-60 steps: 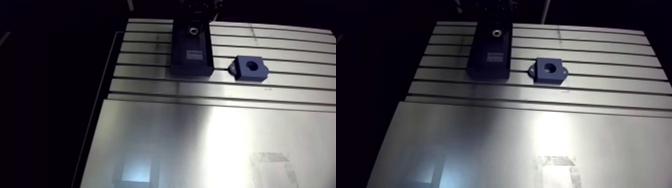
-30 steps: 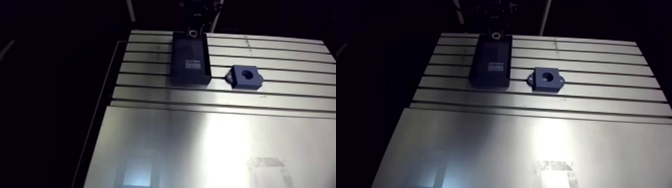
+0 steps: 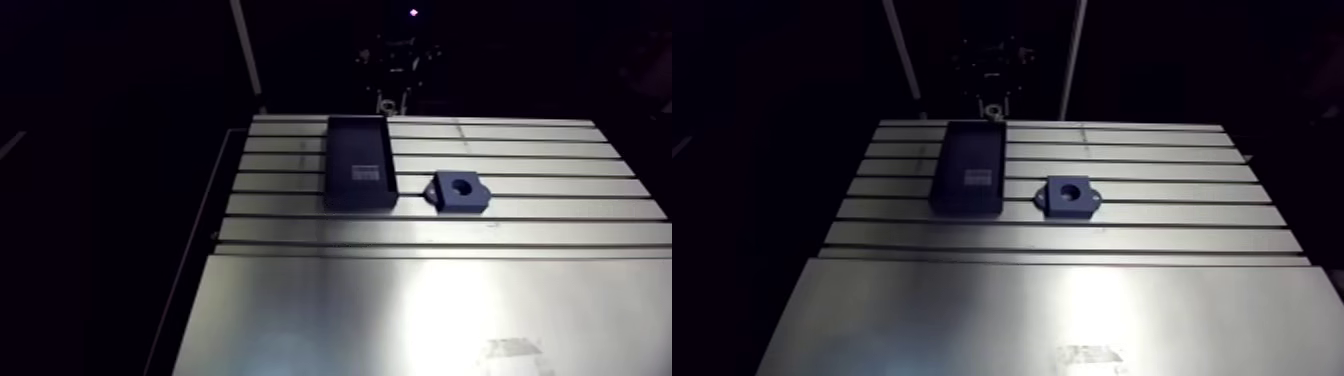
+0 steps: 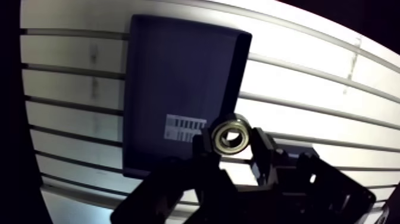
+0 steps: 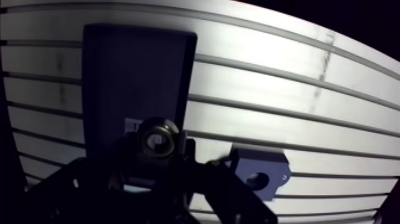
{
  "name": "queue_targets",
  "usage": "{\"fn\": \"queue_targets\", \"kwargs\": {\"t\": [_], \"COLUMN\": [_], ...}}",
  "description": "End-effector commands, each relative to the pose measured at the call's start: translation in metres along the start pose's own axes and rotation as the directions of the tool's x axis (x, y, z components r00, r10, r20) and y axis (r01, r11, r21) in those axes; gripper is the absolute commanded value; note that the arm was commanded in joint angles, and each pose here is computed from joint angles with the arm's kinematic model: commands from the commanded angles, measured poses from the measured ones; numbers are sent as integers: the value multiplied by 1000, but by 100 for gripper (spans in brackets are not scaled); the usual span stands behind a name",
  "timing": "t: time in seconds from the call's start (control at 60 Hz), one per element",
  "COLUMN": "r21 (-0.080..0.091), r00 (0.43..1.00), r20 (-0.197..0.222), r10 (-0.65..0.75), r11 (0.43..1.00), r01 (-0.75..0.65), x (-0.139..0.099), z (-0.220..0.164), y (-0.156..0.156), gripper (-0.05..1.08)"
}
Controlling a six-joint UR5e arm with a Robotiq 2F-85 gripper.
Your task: Pick up the bearing and press it into the housing until flush.
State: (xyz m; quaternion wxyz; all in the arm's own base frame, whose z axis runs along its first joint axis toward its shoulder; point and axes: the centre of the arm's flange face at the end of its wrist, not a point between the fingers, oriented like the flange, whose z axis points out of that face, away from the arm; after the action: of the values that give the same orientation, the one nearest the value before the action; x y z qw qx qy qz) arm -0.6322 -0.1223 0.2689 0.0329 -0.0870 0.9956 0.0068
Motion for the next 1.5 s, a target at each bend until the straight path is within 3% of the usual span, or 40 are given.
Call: {"fn": "queue_targets", "kwargs": {"t": [0.017,0.267,0.55,0.95,1.5], "r21": [-2,-1,10,3,-1], "r00": [999,996,993,994,990], "r20": [7,32,65,14,-12], "r10": [39,81,99,108,141], "r11": [999,997,995,994,990], "r01": [-39,-81,-100,-108,-141], "x": [-22,-44,-62,-77,-90], "z": [-11,-1,14,21,34], "y": [32,54,69,87,106], "gripper": [71,71,71,71,71]}}
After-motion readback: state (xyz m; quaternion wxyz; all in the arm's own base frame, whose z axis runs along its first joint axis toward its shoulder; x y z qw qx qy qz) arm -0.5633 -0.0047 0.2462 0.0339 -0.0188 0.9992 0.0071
